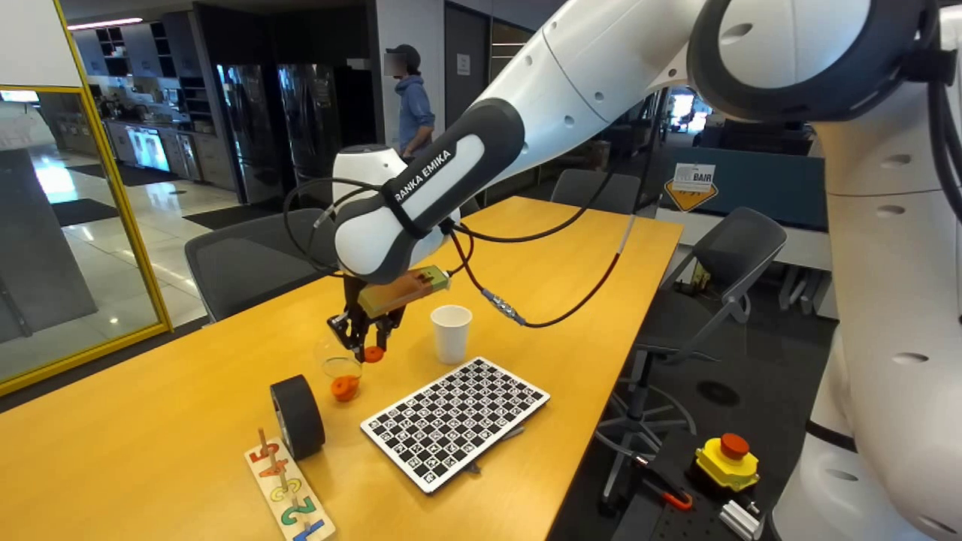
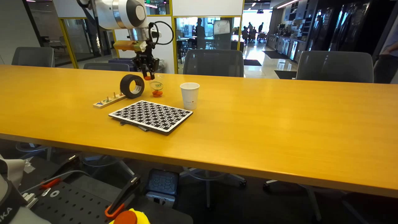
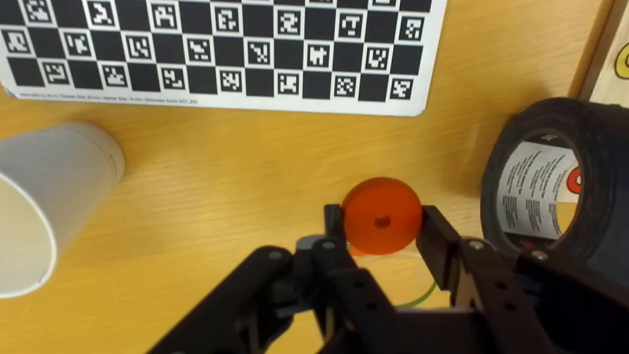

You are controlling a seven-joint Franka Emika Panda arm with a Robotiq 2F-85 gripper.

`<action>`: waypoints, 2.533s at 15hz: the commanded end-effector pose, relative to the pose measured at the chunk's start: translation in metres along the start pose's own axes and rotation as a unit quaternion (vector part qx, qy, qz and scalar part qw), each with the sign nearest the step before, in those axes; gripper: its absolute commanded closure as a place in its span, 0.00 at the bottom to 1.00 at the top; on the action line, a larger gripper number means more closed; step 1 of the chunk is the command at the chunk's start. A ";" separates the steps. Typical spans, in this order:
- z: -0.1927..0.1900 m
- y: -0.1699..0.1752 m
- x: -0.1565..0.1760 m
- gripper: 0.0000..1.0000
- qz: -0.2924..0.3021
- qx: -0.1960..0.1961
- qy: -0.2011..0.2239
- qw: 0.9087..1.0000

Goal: Place the rings inside the clear cup

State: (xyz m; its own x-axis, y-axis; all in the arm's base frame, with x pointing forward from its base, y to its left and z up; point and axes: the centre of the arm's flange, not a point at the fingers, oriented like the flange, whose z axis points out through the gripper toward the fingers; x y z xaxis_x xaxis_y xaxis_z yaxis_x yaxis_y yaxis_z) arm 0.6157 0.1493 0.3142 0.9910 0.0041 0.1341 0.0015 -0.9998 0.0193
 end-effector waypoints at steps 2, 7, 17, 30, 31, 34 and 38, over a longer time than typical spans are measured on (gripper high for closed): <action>0.005 -0.009 0.061 0.79 -0.024 -0.004 0.001 1.000; 0.010 -0.013 0.082 0.79 -0.033 -0.006 0.003 0.999; 0.006 -0.013 0.082 0.05 -0.035 -0.014 0.000 0.999; -0.078 0.006 -0.076 0.00 -0.145 -0.039 -0.019 0.988; -0.084 0.012 -0.089 0.00 -0.150 -0.038 -0.021 0.988; -0.105 0.030 -0.131 0.00 -0.158 -0.041 -0.024 0.986; -0.141 0.062 -0.181 0.00 -0.163 -0.017 -0.018 0.986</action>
State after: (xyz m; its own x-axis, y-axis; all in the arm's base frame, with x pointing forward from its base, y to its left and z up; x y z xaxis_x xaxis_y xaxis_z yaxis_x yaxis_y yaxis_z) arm 0.4750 0.1169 0.3951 0.9486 0.3137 0.0415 0.3062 -0.9430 0.1305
